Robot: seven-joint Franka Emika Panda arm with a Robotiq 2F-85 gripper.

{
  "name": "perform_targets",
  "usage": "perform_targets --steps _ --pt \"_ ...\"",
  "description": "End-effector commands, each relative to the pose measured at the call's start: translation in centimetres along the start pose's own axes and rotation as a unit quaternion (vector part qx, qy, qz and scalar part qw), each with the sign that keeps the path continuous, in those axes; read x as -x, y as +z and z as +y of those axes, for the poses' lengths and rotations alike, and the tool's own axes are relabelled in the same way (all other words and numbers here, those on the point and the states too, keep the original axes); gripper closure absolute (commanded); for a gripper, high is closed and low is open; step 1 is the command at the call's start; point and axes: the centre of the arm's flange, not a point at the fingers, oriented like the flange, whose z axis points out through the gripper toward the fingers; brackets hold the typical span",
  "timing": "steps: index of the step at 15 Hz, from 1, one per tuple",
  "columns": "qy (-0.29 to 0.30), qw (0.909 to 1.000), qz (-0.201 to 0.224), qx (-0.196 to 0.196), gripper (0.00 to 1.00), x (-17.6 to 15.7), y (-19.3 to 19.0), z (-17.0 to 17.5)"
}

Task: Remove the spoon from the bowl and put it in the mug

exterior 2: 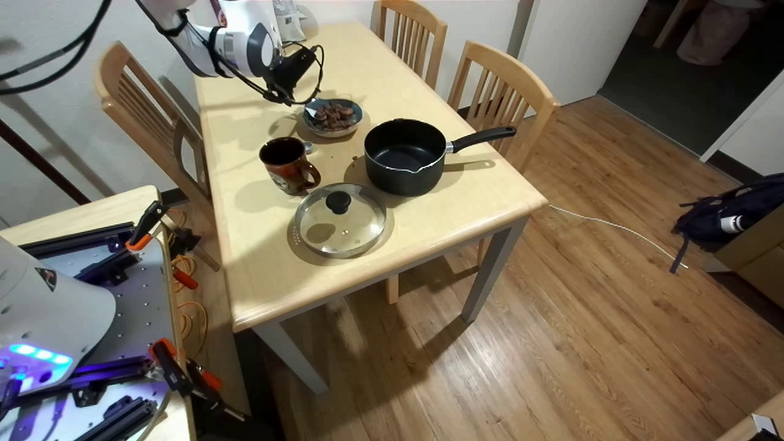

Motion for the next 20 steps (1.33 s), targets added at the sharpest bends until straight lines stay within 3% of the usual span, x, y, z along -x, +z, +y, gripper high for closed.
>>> perform_targets --steps 1,5,6,7,14,15,17,20 --pt "-0.006 0.9978 -0.035 0.056 0.96 -1.8 -2.7 -3.3" --pt "-0.013 0.9962 -0.048 0.072 0.96 -2.9 -3.0 -3.4" --pt "-0.011 0.9971 -0.041 0.063 0.96 -2.5 -1.6 -1.8" --pt "-0.012 0.9971 -0.041 0.064 0.85 -3.0 -1.7 -1.9" --pt "-0.007 0.9972 -0.041 0.062 0.85 -2.4 -1.5 -1.9" --pt "-0.007 0.9972 -0.041 0.062 0.96 -2.5 -1.5 -1.9" --pt "-0.005 0.9981 -0.014 0.059 0.96 -2.1 0.5 -3.4" --pt "0.018 0.9921 0.016 0.123 0.96 -2.9 -3.3 -4.1"
